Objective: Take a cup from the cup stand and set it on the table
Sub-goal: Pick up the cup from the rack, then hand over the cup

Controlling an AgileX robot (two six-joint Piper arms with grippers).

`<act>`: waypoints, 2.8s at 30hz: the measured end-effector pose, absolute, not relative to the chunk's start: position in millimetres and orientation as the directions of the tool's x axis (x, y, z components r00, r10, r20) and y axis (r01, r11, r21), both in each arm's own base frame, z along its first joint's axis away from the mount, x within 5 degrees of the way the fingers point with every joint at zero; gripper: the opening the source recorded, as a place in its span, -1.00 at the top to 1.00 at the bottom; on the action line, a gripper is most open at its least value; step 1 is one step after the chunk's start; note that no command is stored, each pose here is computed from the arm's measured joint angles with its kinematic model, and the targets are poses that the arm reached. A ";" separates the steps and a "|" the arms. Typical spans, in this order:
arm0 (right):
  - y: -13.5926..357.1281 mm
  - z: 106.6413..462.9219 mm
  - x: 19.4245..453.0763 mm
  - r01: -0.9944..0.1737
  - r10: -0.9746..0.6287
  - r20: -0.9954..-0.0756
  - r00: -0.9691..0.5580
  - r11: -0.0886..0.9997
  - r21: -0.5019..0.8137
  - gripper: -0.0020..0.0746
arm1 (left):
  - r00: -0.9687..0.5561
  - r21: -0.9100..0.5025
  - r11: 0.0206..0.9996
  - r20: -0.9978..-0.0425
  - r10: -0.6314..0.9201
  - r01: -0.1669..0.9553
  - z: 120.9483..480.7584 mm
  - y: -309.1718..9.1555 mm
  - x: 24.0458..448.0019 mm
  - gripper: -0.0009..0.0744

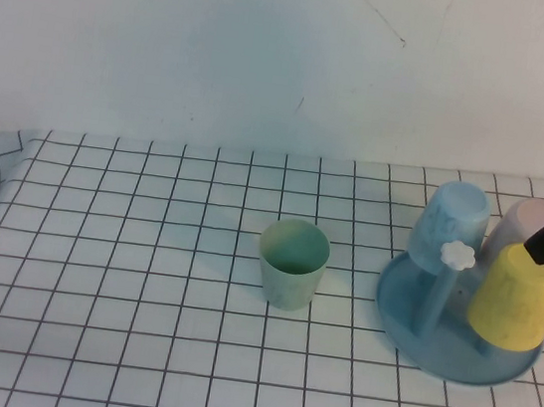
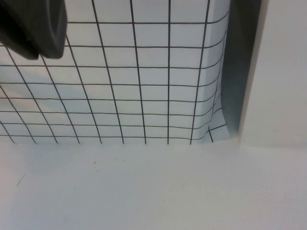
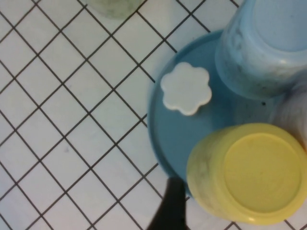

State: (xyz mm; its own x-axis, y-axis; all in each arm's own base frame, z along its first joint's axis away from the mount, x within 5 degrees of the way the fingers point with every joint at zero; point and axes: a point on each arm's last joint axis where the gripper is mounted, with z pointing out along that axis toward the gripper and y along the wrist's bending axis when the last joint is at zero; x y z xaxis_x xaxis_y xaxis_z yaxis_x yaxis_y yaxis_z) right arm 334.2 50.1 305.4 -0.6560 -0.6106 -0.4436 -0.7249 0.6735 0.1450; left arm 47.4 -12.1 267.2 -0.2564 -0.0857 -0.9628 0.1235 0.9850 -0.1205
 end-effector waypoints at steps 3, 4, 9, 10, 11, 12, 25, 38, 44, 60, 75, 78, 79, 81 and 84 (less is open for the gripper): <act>50.0 302.0 341.1 -0.714 -0.602 -0.434 -0.670 0.684 0.153 -0.74 | -0.254 -0.120 0.985 -0.963 -0.086 0.123 267.4 -12.0 47.4 0.99; 49.7 301.3 342.4 -0.711 -0.601 -0.430 -0.673 0.687 0.152 -0.74 | -0.254 -0.120 0.985 -0.963 -0.086 0.123 267.4 -12.0 47.4 0.99; 46.9 286.9 350.3 -0.684 -0.596 -0.376 -0.709 0.711 0.163 -0.75 | -0.250 -0.120 0.985 -0.964 -0.087 0.123 267.8 -11.9 47.5 0.99; 46.9 283.8 351.7 -0.680 -0.593 -0.369 -0.715 0.714 0.170 -0.75 | -0.250 -0.120 0.985 -0.964 -0.087 0.123 267.8 -11.9 47.5 0.99; 47.0 280.9 353.0 -0.678 -0.593 -0.363 -0.718 0.714 0.175 -0.75 | -0.248 -0.120 0.985 -0.965 -0.087 0.123 268.0 -11.9 47.6 0.99; 47.3 277.2 354.4 -0.674 -0.591 -0.354 -0.724 0.714 0.186 -0.75 | -0.246 -0.120 0.985 -0.965 -0.087 0.123 268.1 -11.9 47.6 0.99; 62.5 248.7 364.8 -0.684 -0.608 -0.318 -0.727 0.677 0.272 -0.75 | -0.236 -0.120 0.985 -0.968 -0.089 0.122 269.0 -11.7 47.9 0.99; 62.9 245.9 366.5 -0.724 -0.651 -0.321 -0.688 0.644 0.247 -0.52 | -0.232 -0.120 0.985 -0.969 -0.089 0.121 269.4 -11.6 48.0 0.99; 62.5 259.4 369.6 -0.743 -0.670 -0.325 -0.667 0.627 0.233 -0.52 | -0.232 -0.120 0.985 -0.969 -0.089 0.121 269.4 -11.6 48.0 0.99; 57.3 340.5 378.8 -0.694 -0.603 -0.448 -0.660 0.717 0.059 -0.52 | -0.224 -0.131 0.984 -0.969 -0.101 0.124 270.3 -12.0 48.1 0.99; 107.4 410.2 330.1 -0.782 -0.421 -0.722 -0.549 0.564 0.265 -0.52 | -0.435 -0.824 0.392 -0.554 -0.710 0.410 300.2 -51.7 33.1 0.99; 141.4 399.9 317.5 -0.841 -0.438 -0.738 -0.514 0.428 0.331 -0.52 | -0.440 -0.820 0.349 -0.546 -0.713 0.453 304.7 -53.9 30.7 0.96; 153.8 394.8 311.7 -0.857 -0.442 -0.744 -0.501 0.372 0.357 -0.52 | -0.447 -0.818 0.336 -0.546 -0.708 0.467 305.7 -55.0 29.5 0.91; 176.0 383.7 299.6 -0.874 -0.439 -0.756 -0.486 0.261 0.411 -0.52 | -0.462 -0.818 0.315 -0.543 -0.701 0.482 306.7 -56.7 27.8 0.76; 206.6 374.4 279.2 -0.882 -0.402 -0.794 -0.457 0.086 0.464 -0.52 | -0.488 -0.828 0.268 -0.518 -0.702 0.493 308.9 -58.5 25.6 0.31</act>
State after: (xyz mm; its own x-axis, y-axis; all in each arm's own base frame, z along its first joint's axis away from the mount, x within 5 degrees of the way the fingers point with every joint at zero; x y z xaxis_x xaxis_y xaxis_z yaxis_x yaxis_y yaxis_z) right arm 279.2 206.6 374.4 -0.4566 -0.4017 -0.7938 -0.8819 0.0862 0.4636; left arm 25.6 -58.5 308.9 -0.4883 -0.7023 -0.5179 0.4929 0.2678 -0.8279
